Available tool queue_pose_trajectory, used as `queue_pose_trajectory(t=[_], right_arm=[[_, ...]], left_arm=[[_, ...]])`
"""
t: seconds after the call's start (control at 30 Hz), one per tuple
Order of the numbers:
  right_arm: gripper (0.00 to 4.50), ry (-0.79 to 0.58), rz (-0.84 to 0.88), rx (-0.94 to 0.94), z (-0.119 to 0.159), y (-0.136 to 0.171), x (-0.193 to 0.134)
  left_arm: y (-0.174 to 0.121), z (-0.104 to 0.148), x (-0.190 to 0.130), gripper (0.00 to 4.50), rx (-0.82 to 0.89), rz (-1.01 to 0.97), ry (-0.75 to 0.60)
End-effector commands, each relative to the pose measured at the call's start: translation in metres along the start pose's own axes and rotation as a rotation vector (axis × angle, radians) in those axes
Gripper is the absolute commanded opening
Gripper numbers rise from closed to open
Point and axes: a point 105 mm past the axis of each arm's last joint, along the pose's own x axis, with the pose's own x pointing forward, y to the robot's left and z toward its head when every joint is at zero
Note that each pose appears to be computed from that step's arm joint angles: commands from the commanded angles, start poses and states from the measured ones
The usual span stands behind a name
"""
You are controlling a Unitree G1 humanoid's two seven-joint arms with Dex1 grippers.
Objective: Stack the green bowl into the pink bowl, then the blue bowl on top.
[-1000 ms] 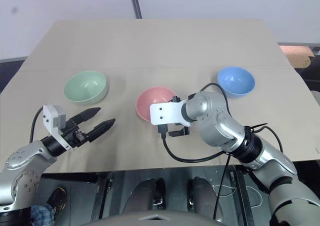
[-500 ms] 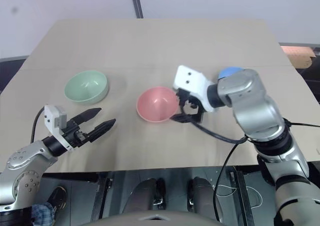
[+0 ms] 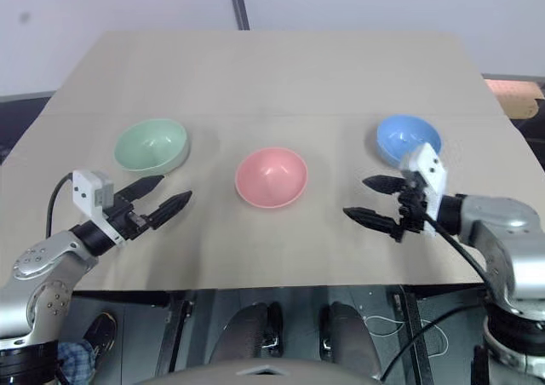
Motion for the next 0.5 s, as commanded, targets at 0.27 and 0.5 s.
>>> queue_pose_trajectory(t=[0.27,0.5], right_arm=[[4.37,-0.162,-0.036,-0.044,0.016,-0.002,-0.036],[4.37,-0.137,-0.041,-0.077,0.012,-0.005,-0.037]], left_arm=[[0.034,0.015,0.001,4.5,0.139,0.133,0.079],[0.05,0.028,0.008,4.5,0.351,0.149,0.189]])
